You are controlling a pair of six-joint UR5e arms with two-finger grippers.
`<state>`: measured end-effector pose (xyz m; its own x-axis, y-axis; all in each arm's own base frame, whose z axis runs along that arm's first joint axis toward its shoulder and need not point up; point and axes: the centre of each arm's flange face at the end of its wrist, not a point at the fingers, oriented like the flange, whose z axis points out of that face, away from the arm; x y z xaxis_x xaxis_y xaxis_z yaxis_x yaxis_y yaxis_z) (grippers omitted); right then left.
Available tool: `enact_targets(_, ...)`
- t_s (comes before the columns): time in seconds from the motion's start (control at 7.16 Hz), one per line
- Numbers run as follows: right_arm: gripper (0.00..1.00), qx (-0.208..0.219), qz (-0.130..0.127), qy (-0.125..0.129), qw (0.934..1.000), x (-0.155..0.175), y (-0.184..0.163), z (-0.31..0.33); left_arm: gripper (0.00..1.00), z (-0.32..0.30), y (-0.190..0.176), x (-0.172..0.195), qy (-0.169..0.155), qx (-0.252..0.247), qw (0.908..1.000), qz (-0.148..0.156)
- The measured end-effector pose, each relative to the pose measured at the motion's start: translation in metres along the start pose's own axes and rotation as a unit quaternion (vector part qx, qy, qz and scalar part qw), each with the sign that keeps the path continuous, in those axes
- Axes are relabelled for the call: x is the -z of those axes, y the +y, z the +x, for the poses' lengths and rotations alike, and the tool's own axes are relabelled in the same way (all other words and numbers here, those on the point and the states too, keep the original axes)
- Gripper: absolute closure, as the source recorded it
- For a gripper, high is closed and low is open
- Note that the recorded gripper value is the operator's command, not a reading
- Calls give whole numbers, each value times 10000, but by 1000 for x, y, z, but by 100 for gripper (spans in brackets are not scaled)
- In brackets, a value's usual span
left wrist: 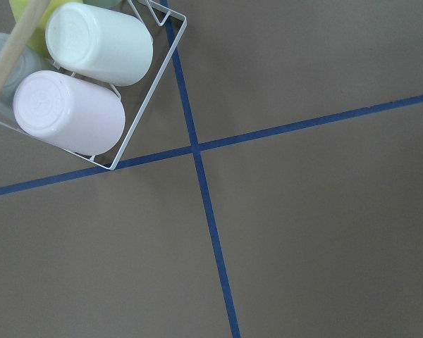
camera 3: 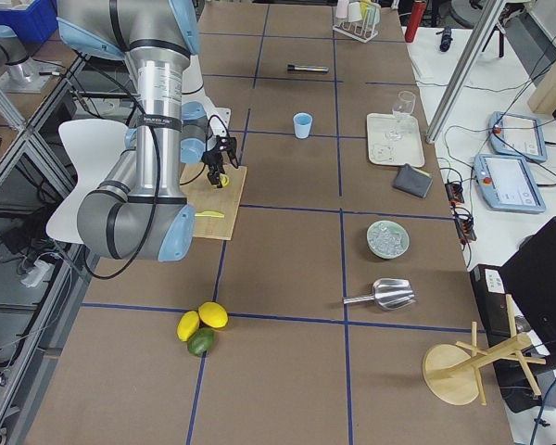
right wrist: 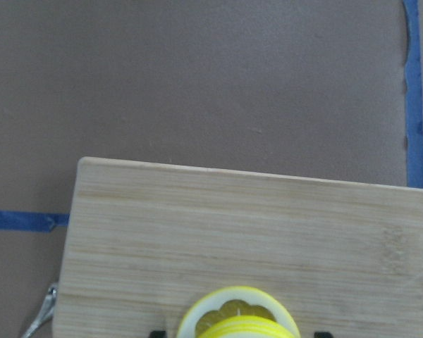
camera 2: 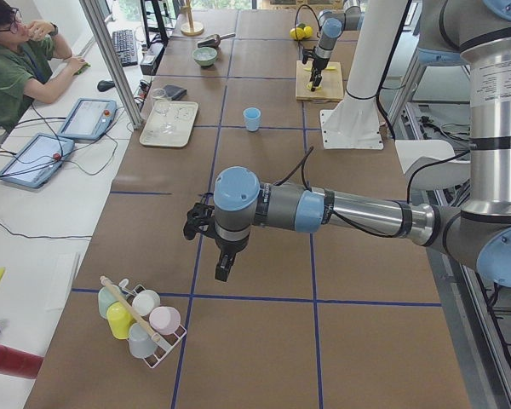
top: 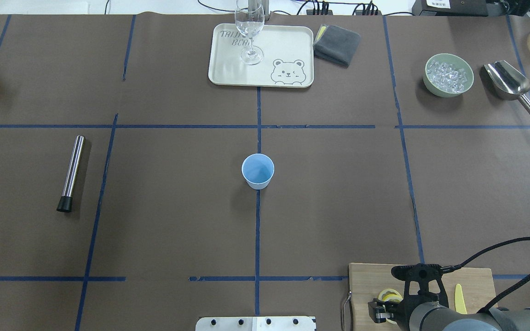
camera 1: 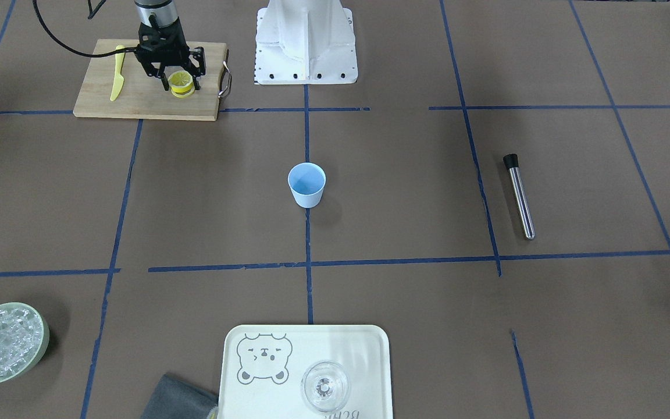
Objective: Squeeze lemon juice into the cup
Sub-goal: 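Lower the right gripper and grasp a yellow lemon slice on the board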
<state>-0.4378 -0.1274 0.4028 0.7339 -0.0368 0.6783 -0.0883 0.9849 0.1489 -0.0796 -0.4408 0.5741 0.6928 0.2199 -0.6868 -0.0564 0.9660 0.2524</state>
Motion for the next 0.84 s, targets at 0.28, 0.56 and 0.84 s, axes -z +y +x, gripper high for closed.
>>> enact_targets(0.28,24,16,-8,-3,10000,0,2,0,0,0,0,0,0,0,10000,0)
enact_targets(0.56,43,29,-15,-5,10000,0,3,-1,0,0,0,0,0,0,10000,0)
enact_targets(0.84,88,26,-14,-12,10000,1,2,-1,0,0,0,0,0,0,10000,0)
